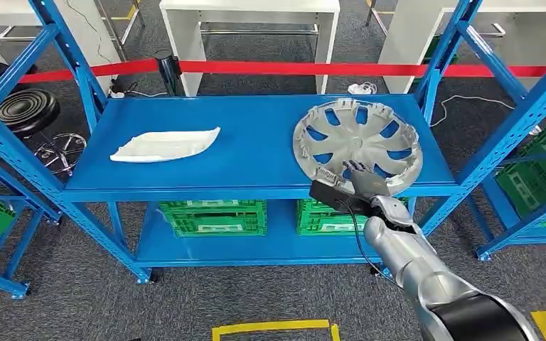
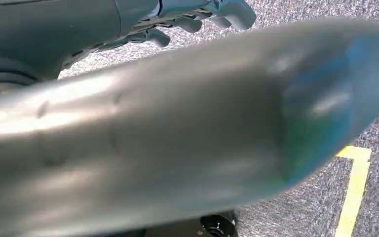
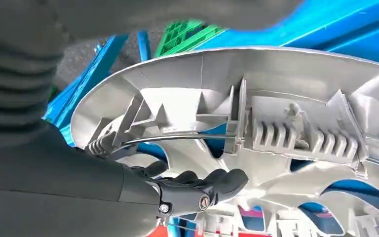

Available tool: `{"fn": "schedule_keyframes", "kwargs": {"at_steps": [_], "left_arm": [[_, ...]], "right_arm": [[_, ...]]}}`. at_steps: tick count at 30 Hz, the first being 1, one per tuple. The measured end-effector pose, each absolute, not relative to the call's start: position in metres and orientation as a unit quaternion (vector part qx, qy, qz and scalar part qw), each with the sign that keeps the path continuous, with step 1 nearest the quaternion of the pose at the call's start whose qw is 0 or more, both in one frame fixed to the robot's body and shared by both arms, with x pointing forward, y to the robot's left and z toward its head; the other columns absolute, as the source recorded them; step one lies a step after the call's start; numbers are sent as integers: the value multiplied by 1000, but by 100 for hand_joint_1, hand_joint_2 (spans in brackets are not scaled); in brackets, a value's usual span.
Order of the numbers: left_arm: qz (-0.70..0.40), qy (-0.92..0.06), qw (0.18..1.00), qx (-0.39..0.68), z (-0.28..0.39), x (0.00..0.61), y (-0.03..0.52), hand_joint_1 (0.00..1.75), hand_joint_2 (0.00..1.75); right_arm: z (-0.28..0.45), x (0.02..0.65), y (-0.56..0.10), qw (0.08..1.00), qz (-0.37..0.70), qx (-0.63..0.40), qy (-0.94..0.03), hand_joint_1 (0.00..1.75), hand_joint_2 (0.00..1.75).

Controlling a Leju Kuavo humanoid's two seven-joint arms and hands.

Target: Take the parts from the cabinet and place them on the table.

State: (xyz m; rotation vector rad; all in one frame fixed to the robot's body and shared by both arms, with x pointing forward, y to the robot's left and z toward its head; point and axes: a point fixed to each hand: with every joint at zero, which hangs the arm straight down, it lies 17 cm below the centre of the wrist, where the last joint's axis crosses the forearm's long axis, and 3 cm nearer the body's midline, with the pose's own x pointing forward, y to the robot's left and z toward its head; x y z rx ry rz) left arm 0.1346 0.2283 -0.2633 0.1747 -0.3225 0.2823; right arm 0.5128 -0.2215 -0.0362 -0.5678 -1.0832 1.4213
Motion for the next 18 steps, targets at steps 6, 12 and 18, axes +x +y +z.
{"fn": "schedule_keyframes", "kwargs": {"at_steps": [6,12,18], "left_arm": [[139,-159,974,87,-263,134,228,0,0],[142,-158,973,87,-264,133,229,0,0],[147,-157,973,88,-264,130,229,0,0]], "right_arm": [[-35,513,-221,592,610,-242,-469,0,175],[-36,513,-219,590,612,-241,-469,0,175],[-39,511,-218,589,621,-241,-457,72,175]]}}
